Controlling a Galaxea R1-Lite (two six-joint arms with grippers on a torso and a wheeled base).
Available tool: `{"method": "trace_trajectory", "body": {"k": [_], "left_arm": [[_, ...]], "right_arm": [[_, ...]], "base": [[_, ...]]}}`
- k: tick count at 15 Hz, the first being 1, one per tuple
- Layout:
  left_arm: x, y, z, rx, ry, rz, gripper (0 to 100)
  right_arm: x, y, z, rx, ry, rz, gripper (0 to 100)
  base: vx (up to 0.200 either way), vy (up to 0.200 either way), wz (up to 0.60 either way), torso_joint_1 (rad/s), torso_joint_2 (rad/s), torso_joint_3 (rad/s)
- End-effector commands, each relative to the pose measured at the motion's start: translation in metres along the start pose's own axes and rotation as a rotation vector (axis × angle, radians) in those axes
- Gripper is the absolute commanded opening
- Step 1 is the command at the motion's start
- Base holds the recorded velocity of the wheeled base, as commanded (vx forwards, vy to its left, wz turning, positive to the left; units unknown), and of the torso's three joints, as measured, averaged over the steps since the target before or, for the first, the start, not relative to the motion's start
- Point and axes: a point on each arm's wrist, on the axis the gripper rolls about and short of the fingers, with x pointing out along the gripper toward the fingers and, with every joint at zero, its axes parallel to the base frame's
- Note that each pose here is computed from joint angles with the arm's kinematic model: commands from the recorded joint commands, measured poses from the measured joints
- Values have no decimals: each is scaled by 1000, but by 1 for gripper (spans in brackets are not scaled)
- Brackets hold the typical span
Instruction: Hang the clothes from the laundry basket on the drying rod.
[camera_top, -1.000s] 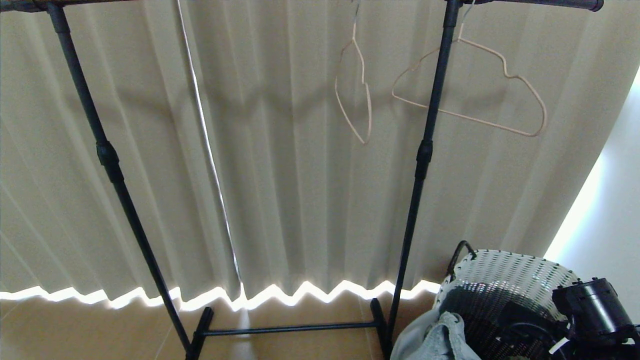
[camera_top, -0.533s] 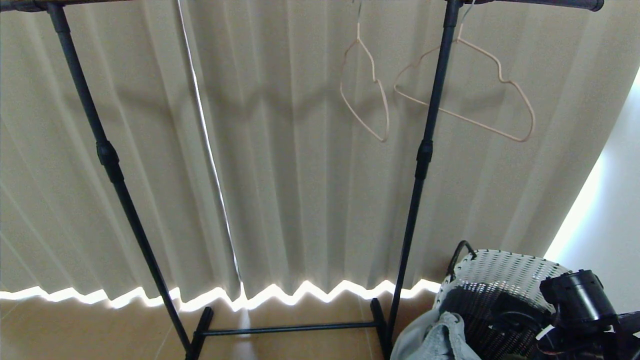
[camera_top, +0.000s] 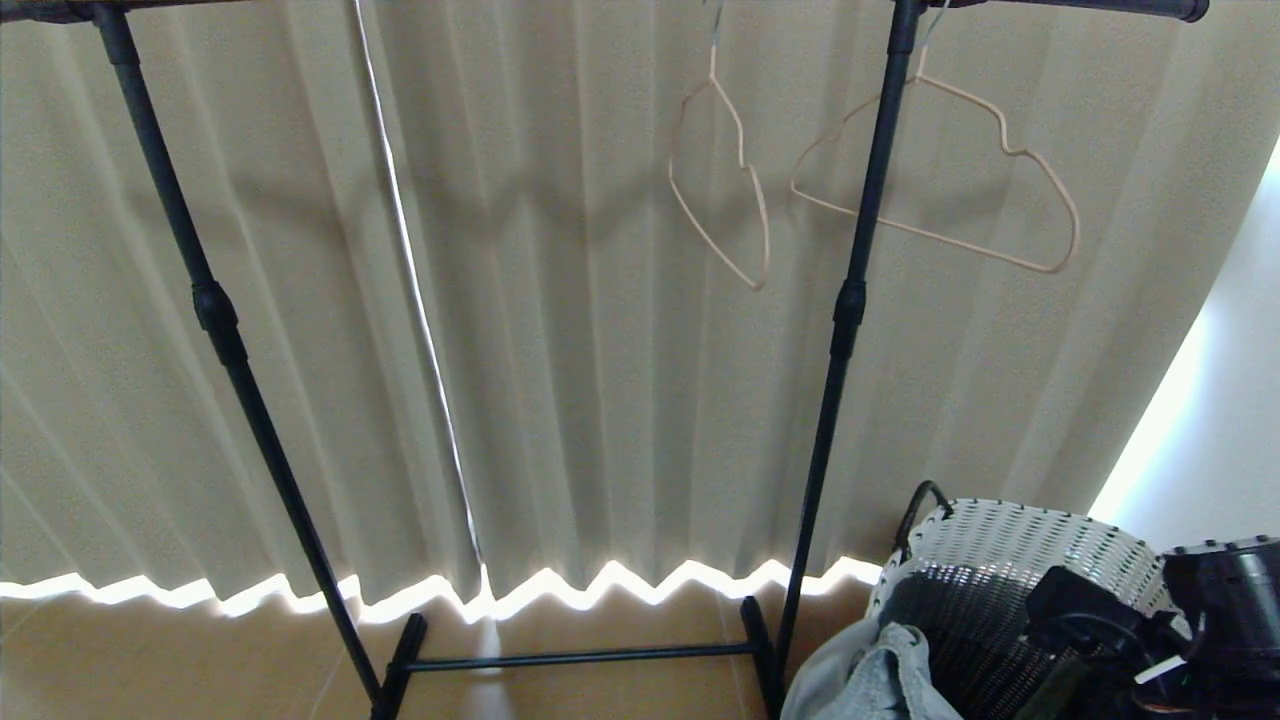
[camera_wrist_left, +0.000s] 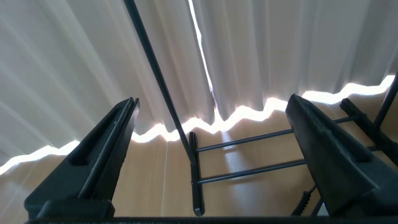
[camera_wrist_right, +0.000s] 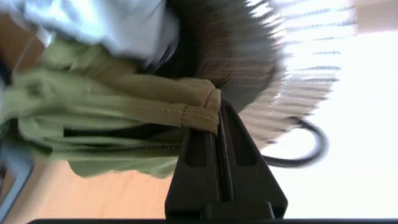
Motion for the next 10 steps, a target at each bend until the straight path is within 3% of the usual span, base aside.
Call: {"method": "trace_trajectory", "body": {"k": [1,5,9,10], "left_arm": [[0,0,0,1,1,0,100],[0,0,0,1,-2,-3,100],[0,0,0,-2,1,1,100],[0,0,0,-2,-1,0,100]], "right_arm": [[-52,-29,1,124,-236,-207,0],[-103,-56,1,219,-351,-350,0],[-128,-55,-6,235,-417,-367,0],[-129,-54,-7,293,-434,-355,0]], "base": [[0,0,0,0,0,0],[0,0,0,0,0,0],[0,0,0,0,0,0],[0,0,0,0,0,0]]}}
